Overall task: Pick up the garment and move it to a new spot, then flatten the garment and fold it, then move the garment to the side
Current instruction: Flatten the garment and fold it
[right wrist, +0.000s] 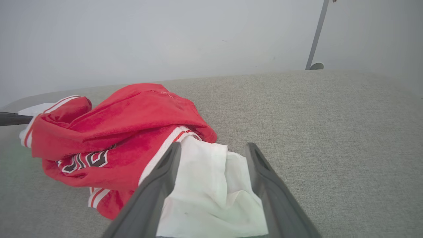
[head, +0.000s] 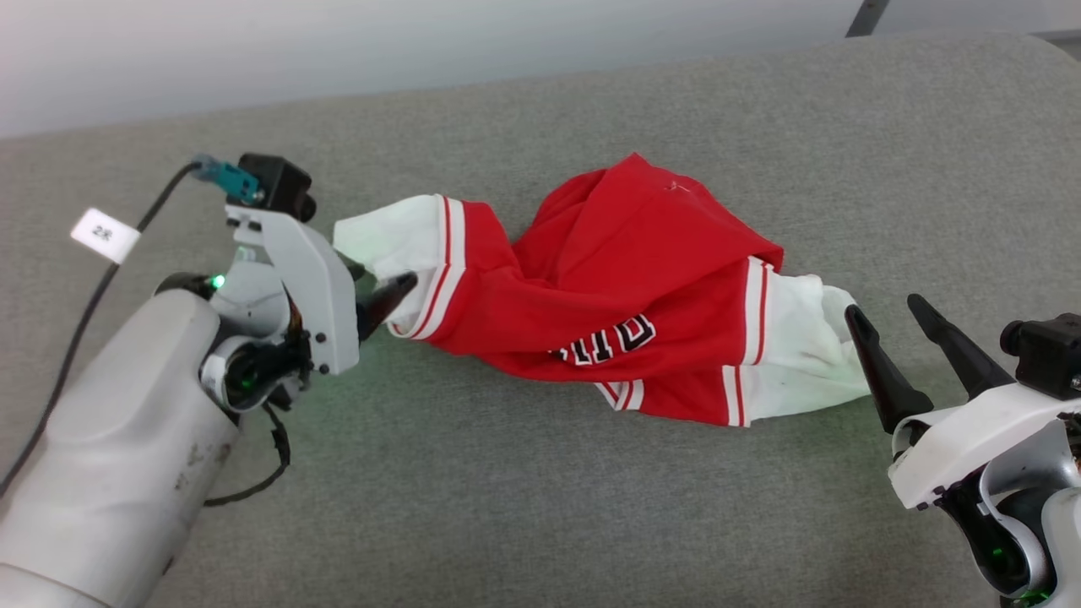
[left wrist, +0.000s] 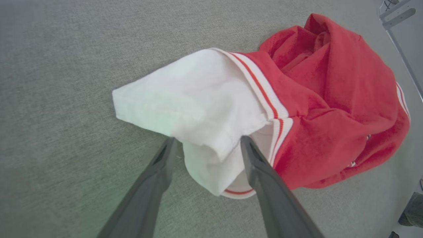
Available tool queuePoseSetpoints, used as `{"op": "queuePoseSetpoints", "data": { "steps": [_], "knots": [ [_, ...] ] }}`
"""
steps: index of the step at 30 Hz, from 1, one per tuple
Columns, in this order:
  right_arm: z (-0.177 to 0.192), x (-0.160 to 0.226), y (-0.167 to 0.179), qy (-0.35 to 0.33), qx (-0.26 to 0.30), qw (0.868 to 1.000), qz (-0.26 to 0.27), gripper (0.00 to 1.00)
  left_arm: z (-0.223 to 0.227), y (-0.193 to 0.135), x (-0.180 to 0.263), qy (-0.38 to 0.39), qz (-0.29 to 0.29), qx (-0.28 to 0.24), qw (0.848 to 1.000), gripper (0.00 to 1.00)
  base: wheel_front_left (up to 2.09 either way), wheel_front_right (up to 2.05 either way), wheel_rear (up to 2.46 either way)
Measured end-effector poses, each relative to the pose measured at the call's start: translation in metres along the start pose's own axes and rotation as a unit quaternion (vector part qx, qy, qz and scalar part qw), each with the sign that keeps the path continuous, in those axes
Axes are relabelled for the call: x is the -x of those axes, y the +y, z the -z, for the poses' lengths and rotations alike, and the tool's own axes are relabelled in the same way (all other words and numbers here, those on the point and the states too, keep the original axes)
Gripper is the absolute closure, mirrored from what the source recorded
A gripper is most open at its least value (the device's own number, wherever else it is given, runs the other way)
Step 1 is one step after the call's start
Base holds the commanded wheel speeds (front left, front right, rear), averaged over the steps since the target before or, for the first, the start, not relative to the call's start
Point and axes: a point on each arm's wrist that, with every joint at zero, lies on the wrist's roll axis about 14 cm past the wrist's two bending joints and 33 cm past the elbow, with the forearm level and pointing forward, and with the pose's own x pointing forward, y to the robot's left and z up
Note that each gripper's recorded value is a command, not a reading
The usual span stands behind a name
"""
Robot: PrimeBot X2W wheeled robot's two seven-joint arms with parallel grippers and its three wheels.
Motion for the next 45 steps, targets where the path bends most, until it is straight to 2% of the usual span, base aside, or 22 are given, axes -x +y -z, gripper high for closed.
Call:
{"op": "queuePoseSetpoints", "data": {
  "steps": [1,2,3,7,11,14,18,23,25,27,28,29,30,31,32,35,45],
  "knots": [
    [0.000,0.000,-0.001,0.000,-0.001,1.000,0.001,0.00,0.003,0.000,-0.002,0.004,-0.001,0.001,1.000,0.08,0.00,0.00,0.00],
    [0.000,0.001,-0.002,-0.001,-0.002,1.000,0.003,0.00,0.009,0.002,-0.004,0.017,-0.003,0.002,1.000,0.76,0.00,0.00,0.00],
    [0.001,0.002,-0.004,-0.001,-0.004,1.000,0.007,0.00,0.016,0.004,-0.008,0.032,-0.005,0.004,0.999,1.00,0.00,0.00,0.00],
    [0.001,0.004,-0.009,-0.004,-0.005,1.000,0.014,0.00,0.013,0.005,-0.011,0.040,-0.008,0.000,0.999,1.00,0.00,0.00,0.00],
    [-0.001,0.008,-0.013,-0.010,-0.007,1.000,0.021,0.00,-0.030,-0.008,-0.010,-0.011,0.007,-0.017,1.000,1.00,0.00,0.00,0.00],
    [-0.004,0.011,-0.016,-0.017,-0.008,0.999,0.027,0.00,-0.065,-0.055,-0.010,-0.061,0.076,-0.018,0.995,1.00,0.00,0.00,0.00],
    [-0.002,0.017,-0.018,-0.019,-0.015,0.999,0.035,0.00,-0.085,-0.121,-0.004,-0.080,0.171,-0.032,0.982,1.00,0.00,0.00,0.00],
    [-0.002,0.021,-0.022,-0.025,-0.022,0.998,0.045,0.00,-0.063,-0.202,0.003,-0.054,0.281,-0.077,0.955,1.00,0.00,0.00,0.00],
    [-0.001,0.022,-0.023,-0.025,-0.025,0.998,0.048,0.00,-0.041,-0.218,0.001,-0.029,0.303,-0.091,0.948,1.00,0.00,0.00,0.00],
    [0.002,0.022,-0.023,-0.022,-0.029,0.998,0.051,0.00,-0.014,-0.219,-0.006,0.002,0.305,-0.097,0.947,1.00,0.00,0.00,0.00],
    [0.004,0.022,-0.023,-0.020,-0.031,0.998,0.051,0.00,0.001,-0.219,-0.010,0.021,0.304,-0.104,0.947,0.88,0.00,0.00,0.00],
    [0.005,0.022,-0.024,-0.019,-0.033,0.998,0.052,0.00,0.013,-0.217,-0.013,0.035,0.301,-0.112,0.946,0.67,0.00,0.00,0.00],
    [0.007,0.022,-0.023,-0.018,-0.036,0.998,0.052,0.00,0.021,-0.215,-0.016,0.043,0.297,-0.116,0.947,0.52,0.00,0.00,0.00],
    [0.009,0.022,-0.022,-0.017,-0.038,0.998,0.052,0.00,0.026,-0.213,-0.018,0.049,0.295,-0.115,0.947,0.28,0.00,0.00,0.00],
    [0.010,0.021,-0.022,-0.015,-0.040,0.998,0.052,0.00,0.029,-0.210,-0.020,0.053,0.291,-0.115,0.948,0.00,0.00,0.00,0.00],
    [0.012,0.021,-0.021,-0.015,-0.044,0.998,0.051,0.00,0.030,-0.202,-0.021,0.057,0.282,-0.112,0.951,0.00,0.00,0.00,0.00],
    [0.014,0.028,-0.021,-0.017,-0.052,0.997,0.054,0.00,-0.011,-0.195,0.010,0.012,0.279,-0.107,0.954,0.00,0.00,0.00,0.00]
  ]
}}
